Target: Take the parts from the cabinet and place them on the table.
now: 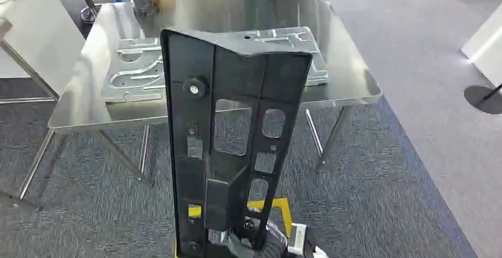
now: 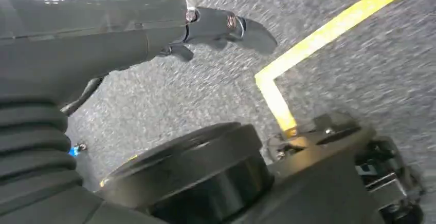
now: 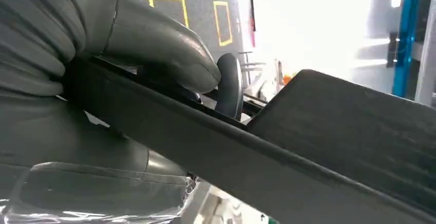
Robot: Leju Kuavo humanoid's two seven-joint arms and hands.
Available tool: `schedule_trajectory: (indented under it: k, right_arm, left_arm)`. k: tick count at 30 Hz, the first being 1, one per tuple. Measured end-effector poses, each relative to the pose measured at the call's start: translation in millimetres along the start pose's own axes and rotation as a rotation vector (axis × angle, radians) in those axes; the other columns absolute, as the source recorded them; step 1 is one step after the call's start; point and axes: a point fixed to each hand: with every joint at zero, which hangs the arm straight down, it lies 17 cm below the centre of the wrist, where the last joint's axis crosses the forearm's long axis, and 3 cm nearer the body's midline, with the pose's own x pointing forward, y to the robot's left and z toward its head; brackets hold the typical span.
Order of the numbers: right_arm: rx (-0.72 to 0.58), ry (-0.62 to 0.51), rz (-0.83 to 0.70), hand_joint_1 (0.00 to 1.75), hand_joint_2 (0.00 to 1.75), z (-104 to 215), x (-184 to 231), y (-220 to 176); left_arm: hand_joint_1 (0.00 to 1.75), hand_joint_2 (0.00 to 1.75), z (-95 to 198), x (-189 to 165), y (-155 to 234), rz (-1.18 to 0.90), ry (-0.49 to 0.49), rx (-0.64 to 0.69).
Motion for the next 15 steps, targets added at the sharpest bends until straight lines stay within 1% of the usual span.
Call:
schedule_trajectory:
  k: [8, 15]
  right_arm:
    - [0.007, -0.002, -0.001, 1.69, 1.75, -2, 0, 1]
    - [0.016, -0.01, 0.0, 1.69, 1.75, -4, 2, 2]
  left_arm:
    - [0.0, 1.75, 1, -9, -3, 0.009, 0.016, -0.002]
    - [0.0, 1.75, 1, -7, -3, 0.011, 0.011, 0.0]
